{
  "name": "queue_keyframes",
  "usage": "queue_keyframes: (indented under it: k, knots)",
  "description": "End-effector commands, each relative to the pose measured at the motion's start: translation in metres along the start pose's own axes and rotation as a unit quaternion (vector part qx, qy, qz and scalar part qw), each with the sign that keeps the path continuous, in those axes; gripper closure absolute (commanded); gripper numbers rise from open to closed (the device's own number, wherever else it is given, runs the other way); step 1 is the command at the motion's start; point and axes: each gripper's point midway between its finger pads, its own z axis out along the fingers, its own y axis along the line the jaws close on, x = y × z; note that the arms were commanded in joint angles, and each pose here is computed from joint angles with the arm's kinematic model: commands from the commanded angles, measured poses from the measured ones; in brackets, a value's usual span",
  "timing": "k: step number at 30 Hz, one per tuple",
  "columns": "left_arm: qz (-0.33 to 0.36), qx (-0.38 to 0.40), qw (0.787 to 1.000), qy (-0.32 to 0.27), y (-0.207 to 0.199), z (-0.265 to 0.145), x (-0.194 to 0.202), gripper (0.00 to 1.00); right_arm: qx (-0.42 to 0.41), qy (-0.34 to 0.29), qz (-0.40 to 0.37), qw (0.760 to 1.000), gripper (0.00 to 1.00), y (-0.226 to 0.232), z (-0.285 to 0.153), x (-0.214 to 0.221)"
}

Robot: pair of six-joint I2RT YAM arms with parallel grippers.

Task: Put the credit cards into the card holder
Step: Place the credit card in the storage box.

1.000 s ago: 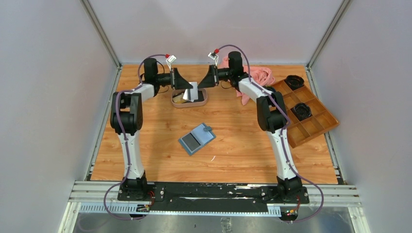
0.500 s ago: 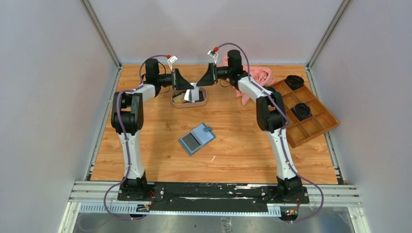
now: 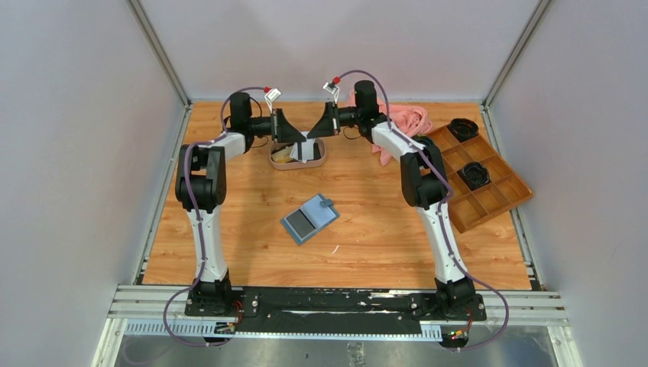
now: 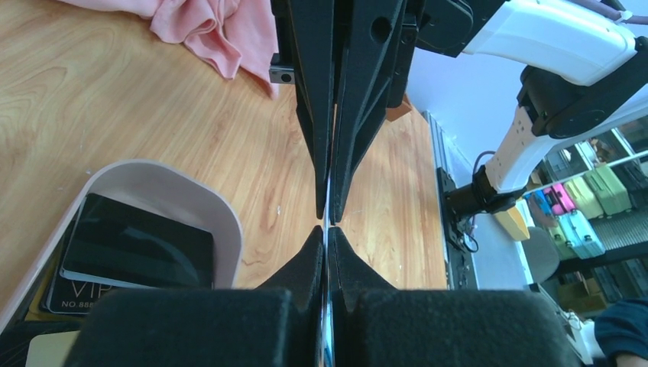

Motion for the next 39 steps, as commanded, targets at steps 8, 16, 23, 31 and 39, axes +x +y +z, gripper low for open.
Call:
queue_keyframes:
  k: [8,16,23,31,39]
  knots:
    - [-0.004,-0.020,1.000,-0.019,0.006,-0.027,-0.002,0.45,-0.004,-0.008,-0.019,1.000,1.00,-0.001,-0.007,-0.010]
    - [-0.021,-0.019,0.999,-0.021,0.019,-0.047,0.020,0.40,-0.011,-0.022,-0.018,1.000,1.00,0.006,-0.012,-0.021]
    - [-0.010,-0.007,1.000,-0.013,0.011,-0.042,0.025,0.40,-0.002,-0.027,-0.011,1.000,1.00,-0.001,-0.017,-0.021]
    - [-0.010,0.024,1.000,0.012,-0.003,-0.018,0.032,0.48,0.001,-0.028,-0.005,1.000,1.00,-0.004,-0.016,-0.019]
    - [-0.020,0.033,0.999,0.017,-0.001,-0.015,0.029,0.89,0.006,-0.028,0.001,1.000,1.00,-0.010,-0.015,-0.016]
